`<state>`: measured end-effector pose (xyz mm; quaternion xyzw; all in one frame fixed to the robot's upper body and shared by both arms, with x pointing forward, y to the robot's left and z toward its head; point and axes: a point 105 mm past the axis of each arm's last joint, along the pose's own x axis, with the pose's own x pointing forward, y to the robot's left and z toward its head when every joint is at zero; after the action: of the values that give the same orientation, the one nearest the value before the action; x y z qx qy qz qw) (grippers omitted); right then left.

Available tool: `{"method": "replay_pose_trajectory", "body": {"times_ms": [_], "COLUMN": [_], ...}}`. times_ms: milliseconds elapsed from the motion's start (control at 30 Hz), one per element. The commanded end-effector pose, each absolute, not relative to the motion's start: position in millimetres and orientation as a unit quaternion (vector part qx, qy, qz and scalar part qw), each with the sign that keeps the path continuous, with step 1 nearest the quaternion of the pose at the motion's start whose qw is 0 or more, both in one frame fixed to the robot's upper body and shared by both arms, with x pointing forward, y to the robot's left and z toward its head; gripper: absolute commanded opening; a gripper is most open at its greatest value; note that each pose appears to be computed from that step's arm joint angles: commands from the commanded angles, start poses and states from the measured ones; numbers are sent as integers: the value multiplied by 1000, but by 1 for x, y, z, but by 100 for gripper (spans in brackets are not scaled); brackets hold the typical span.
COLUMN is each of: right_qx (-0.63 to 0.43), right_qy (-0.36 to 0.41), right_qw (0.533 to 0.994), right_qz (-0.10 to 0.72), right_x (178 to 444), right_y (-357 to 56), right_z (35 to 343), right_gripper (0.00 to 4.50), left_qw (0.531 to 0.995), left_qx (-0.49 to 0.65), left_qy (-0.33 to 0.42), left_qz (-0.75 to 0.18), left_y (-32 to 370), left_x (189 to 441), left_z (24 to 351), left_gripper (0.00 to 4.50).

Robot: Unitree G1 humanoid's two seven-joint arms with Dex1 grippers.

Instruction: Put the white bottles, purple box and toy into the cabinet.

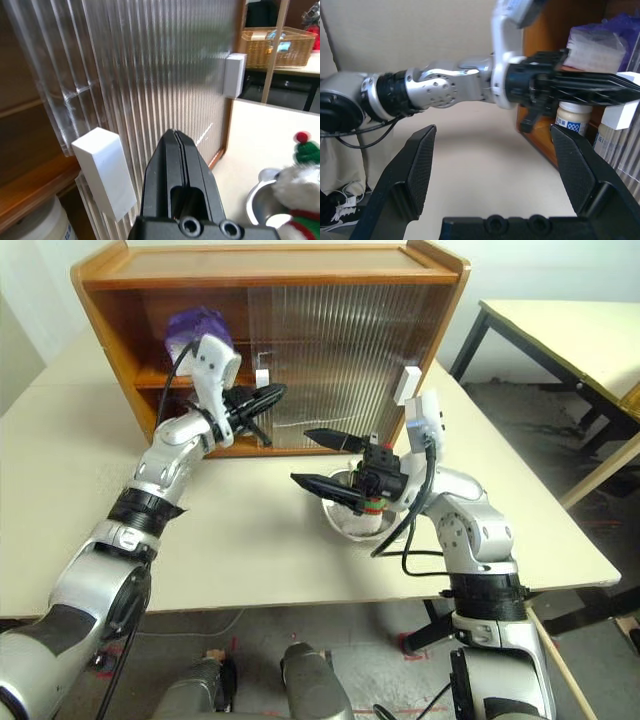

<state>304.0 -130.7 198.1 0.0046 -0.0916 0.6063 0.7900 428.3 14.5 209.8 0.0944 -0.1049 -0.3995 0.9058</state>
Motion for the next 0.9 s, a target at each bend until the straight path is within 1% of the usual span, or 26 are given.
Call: {"method": "replay_pose_trajectory", "body": {"times_ms": [33, 200, 433, 667, 900], "right_qx": [1, 1, 1, 1, 1], "right_qy": [-90, -91, -91, -92, -92], "right_qw": [788, 789, 788, 787, 786], "right_qz": [609, 608, 608, 610, 612], "right_x": [302, 301, 301, 302, 303], "right_y": [-128, -128, -128, -126, -126], "right_z": [199, 199, 199, 199, 199], "right_gripper": [450, 450, 450, 450, 450], "left_qw": [912, 920, 938, 949, 956], "left_qx": [111, 119, 117, 107, 102], "left_qy": [-92, -69, -52, -51, -54], "left_qz": [-384, -366, -322, -291, -269], "left_y": [15, 15, 29, 49, 63], "left_x": [438, 446, 455, 458, 456], "left_z": [207, 201, 201, 201, 203], "left_gripper": [4, 4, 4, 4, 4]}}
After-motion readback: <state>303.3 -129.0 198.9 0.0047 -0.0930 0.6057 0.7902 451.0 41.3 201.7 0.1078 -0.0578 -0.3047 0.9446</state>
